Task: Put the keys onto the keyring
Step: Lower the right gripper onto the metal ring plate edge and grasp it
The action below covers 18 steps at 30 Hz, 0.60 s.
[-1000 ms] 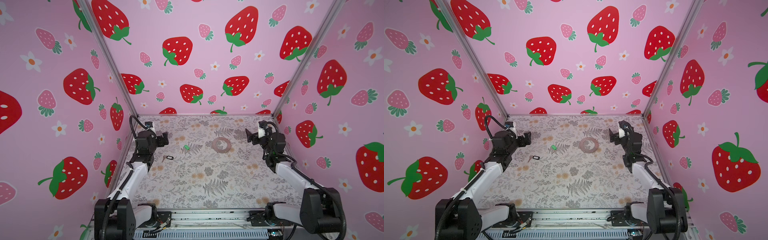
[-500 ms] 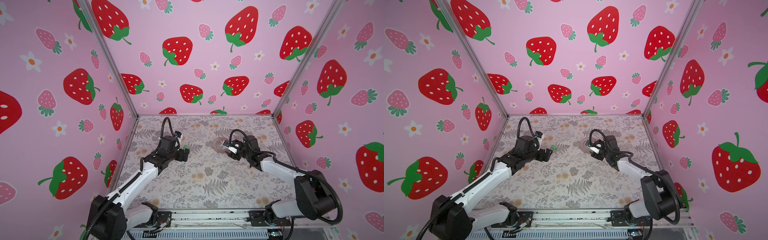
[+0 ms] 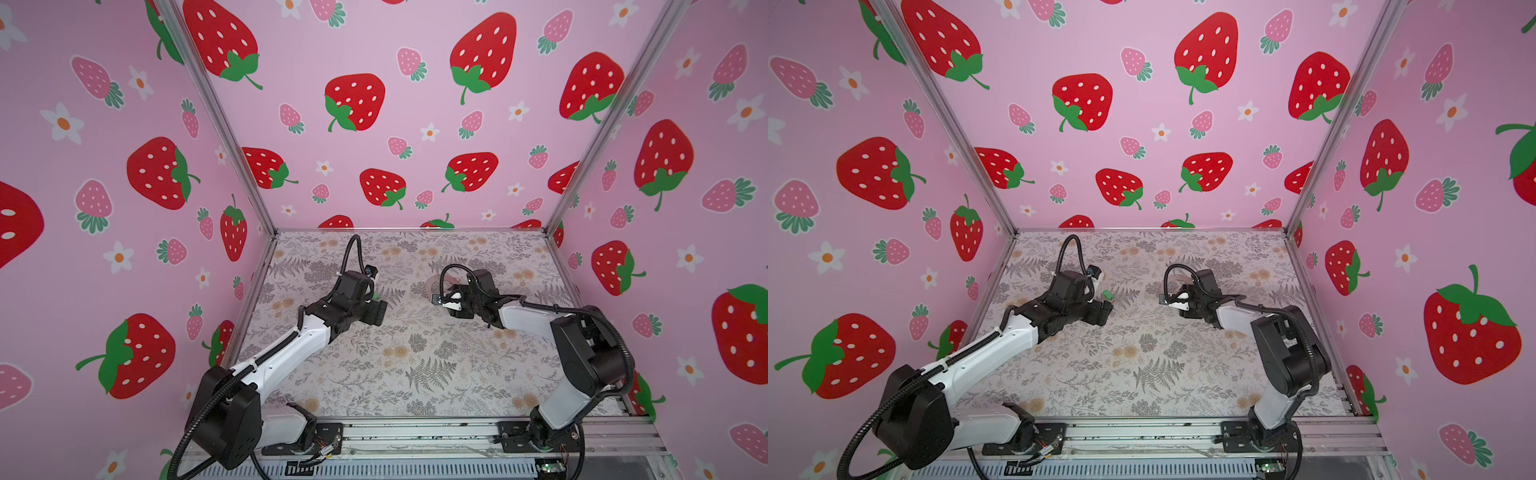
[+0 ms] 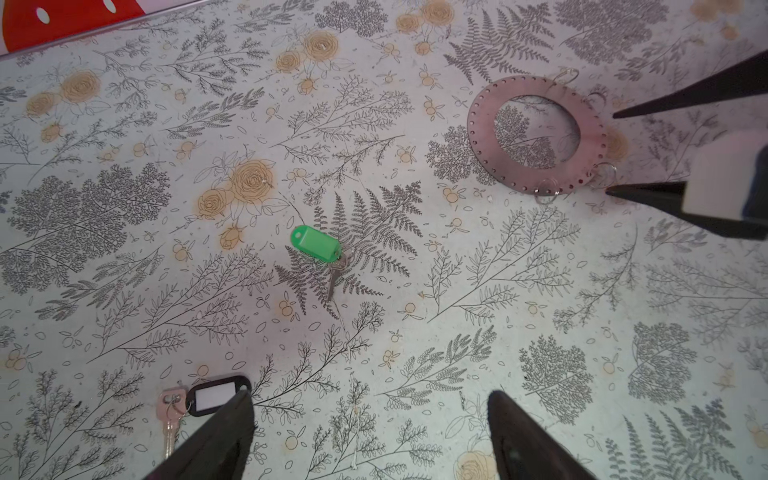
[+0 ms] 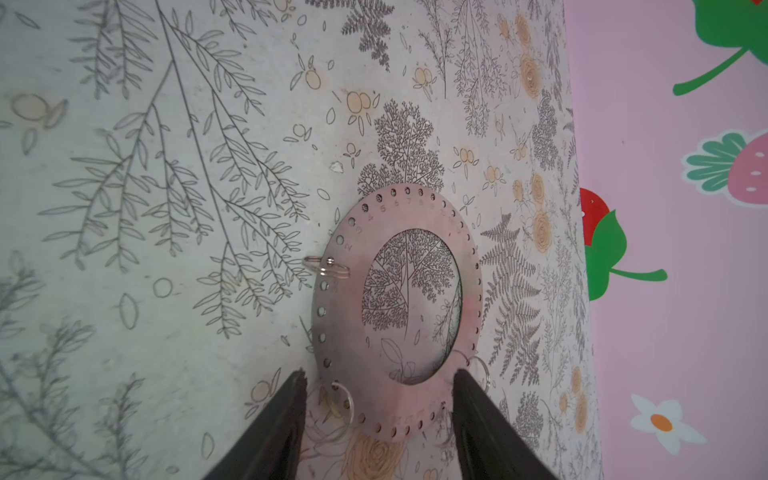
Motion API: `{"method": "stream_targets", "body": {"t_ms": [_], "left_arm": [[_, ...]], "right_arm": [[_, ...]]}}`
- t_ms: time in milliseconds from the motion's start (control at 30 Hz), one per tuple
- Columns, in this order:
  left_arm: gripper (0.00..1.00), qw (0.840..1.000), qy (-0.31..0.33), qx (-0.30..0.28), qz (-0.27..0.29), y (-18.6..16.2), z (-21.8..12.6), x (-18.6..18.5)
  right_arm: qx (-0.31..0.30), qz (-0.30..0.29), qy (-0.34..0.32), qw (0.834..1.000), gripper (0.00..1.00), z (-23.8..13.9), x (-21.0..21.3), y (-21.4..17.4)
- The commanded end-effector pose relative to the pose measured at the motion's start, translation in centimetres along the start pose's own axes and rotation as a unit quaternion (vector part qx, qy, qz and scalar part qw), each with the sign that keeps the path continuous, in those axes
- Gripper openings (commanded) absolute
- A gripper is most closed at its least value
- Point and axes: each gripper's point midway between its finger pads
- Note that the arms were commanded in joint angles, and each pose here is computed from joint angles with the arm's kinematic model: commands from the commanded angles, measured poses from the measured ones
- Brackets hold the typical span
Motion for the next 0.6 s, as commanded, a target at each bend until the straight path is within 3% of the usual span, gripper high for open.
{"method": "stream_targets", "body": {"t_ms": [0, 567], "left_arm": [[0.89, 1.000, 0.011, -0.017, 0.009, 1.6, -0.1, 0.3], [0.88, 0.999, 0.021, 0.002, 0.032, 1.8, 1.3, 0.6]], "right_arm": [[-0.007, -0.044, 0.000, 0.999, 0.56, 1.0, -0.7, 0.7], [-0.049, -0.096, 0.040, 0.993, 0.46, 3.0, 0.5, 2.1]]}}
Point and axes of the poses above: each gripper's point midway between its finger pads, its own z axis out along the fingers, its own x axis along the line the jaws close on, y = z × x, and after that the axes turned 3 degrees about z, right-handed
